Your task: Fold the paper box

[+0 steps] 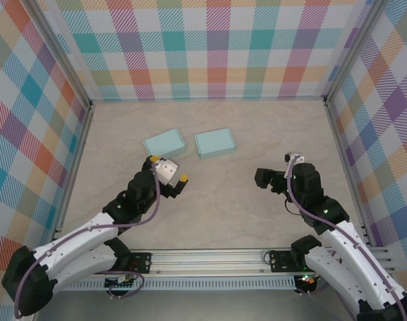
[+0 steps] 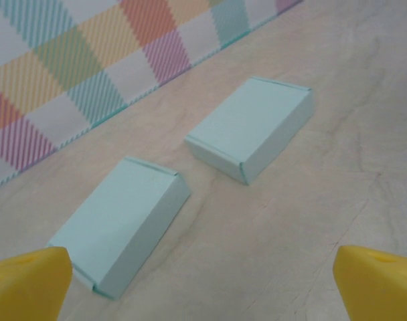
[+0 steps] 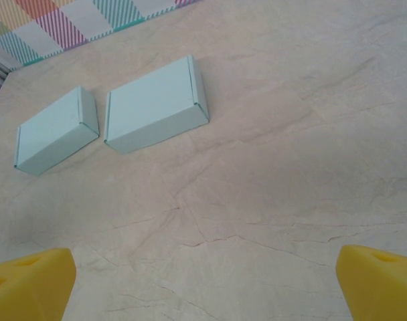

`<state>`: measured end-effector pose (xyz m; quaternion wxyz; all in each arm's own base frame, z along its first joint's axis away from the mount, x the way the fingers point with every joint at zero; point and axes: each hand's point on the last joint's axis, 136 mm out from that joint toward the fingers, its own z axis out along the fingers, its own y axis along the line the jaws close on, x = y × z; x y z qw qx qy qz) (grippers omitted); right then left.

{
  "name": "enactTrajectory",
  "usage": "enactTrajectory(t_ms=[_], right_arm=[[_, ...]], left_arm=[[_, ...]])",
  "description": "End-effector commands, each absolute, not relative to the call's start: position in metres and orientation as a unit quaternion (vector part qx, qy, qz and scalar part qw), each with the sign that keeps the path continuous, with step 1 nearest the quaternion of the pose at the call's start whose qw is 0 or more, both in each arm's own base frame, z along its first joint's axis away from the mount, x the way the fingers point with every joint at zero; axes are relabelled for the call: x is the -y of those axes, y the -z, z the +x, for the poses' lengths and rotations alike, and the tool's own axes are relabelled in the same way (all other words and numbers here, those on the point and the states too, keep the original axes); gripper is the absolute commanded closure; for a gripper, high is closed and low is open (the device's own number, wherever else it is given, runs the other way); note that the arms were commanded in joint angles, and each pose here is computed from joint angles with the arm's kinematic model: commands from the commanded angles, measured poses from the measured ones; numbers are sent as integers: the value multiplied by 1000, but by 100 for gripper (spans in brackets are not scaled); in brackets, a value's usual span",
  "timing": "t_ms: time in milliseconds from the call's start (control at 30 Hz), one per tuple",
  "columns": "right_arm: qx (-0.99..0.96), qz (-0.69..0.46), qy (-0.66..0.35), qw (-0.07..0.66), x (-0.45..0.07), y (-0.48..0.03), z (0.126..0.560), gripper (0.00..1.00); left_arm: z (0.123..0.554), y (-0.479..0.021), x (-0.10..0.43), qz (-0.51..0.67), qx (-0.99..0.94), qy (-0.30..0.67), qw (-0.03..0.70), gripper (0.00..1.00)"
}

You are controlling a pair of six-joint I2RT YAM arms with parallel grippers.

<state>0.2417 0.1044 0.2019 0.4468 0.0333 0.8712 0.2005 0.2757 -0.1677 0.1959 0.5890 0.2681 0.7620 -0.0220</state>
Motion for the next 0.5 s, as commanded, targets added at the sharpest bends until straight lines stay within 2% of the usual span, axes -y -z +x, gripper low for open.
enactTrajectory(t_ms=[0,333,467], right_arm=[[-862,48,-201,462,-101,-203,246,0],[-856,39,-186,481,-99,-188,253,0],[-861,15,-149,487,-95,-172,259,0]], left_arm=[[275,-199,130,143,-775,13,615,0],[257,-188,73,10,-771,-14,636,0],[257,-193,55,-23,-756,-35,654,0]])
